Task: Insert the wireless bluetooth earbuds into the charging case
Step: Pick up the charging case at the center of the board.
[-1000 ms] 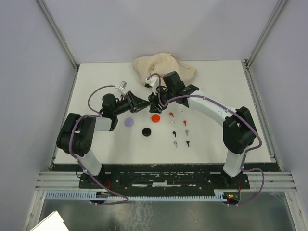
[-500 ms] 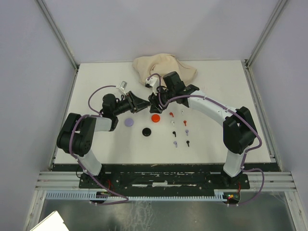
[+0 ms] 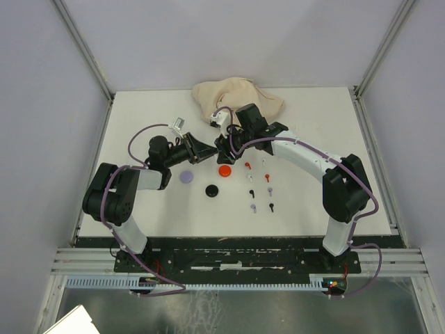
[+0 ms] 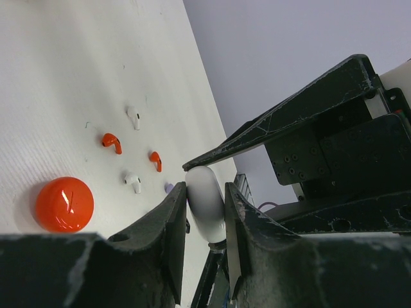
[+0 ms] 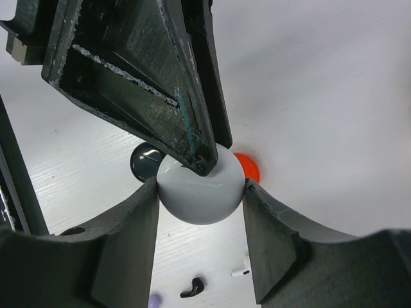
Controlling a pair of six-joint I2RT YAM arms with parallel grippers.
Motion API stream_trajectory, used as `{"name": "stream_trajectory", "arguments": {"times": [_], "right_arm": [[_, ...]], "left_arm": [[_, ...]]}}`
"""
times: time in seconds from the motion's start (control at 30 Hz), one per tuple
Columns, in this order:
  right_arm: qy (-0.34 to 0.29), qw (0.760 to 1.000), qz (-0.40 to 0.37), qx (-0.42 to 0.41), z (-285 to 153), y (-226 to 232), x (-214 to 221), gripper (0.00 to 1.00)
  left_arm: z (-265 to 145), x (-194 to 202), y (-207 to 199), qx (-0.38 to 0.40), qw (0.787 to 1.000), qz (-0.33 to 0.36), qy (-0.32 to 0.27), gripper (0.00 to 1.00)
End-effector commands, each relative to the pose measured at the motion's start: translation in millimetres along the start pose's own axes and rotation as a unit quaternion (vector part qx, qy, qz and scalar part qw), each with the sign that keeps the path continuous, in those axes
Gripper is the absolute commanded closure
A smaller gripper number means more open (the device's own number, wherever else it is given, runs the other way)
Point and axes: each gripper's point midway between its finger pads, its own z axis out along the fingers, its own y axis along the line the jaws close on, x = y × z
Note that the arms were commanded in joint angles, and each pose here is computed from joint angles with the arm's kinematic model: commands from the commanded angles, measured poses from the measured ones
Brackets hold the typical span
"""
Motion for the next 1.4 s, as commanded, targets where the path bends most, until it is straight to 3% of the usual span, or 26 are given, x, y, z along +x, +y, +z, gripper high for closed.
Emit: {"name": "stream_trajectory", "arguments": {"times": [0.0, 0.13, 0.3, 0.5, 0.7, 0.87, 1.0, 1.27, 1.33, 1.37], "right_arm": [[-0.049, 0.998, -0.028, 0.015, -13.9, -4.0, -35.2, 0.98], [-0.049, 0.998, -0.028, 0.019, -14.9, -5.2, -35.5, 0.96], [-0.05, 0.998, -0.029, 0.022, -17.1, -5.4, -35.9, 0.97], [-0.049, 0.998, -0.029, 0.021, -16.5, -5.0, -35.2, 0.98], [-0.05, 0.998, -0.029, 0.021, -17.1, -4.9, -36.3, 0.98], [-0.049, 0.998, -0.029, 0.021, -16.8, -5.5, -35.5, 0.98], [-0.048, 0.998, -0.029, 0.021, -16.3, -5.4, -35.1, 0.98], [-0.048, 0.998, -0.029, 0.025, -17.3, -6.8, -35.5, 0.96], [-0.051, 0.998, -0.027, 0.03, -19.8, -8.3, -37.5, 0.81], [-0.054, 0.998, -0.022, 0.031, -22.2, -9.5, -39.1, 0.66]], "left_arm": [[2.9, 16.2, -23.3, 0.048, 0.998, 0.02, 0.04, 0.79], [3.4, 15.7, -21.7, 0.044, 0.998, 0.019, 0.038, 0.93], [4.3, 14.9, -18.6, 0.038, 0.999, 0.017, 0.035, 0.96], [4.1, 15.4, -20.4, 0.042, 0.998, 0.017, 0.038, 0.65], [3.1, 17.4, -20.8, 0.043, 0.998, 0.019, 0.043, 0.58], [3.1, 17.7, -20.0, 0.042, 0.998, 0.019, 0.043, 0.58], [3.2, 17.3, -20.1, 0.042, 0.998, 0.02, 0.043, 0.65], [3.6, 15.7, -21.0, 0.041, 0.998, 0.019, 0.04, 0.96], [3.9, 14.3, -21.2, 0.04, 0.998, 0.02, 0.036, 0.97], [4.2, 13.1, -21.3, 0.039, 0.998, 0.02, 0.033, 0.97]]}}
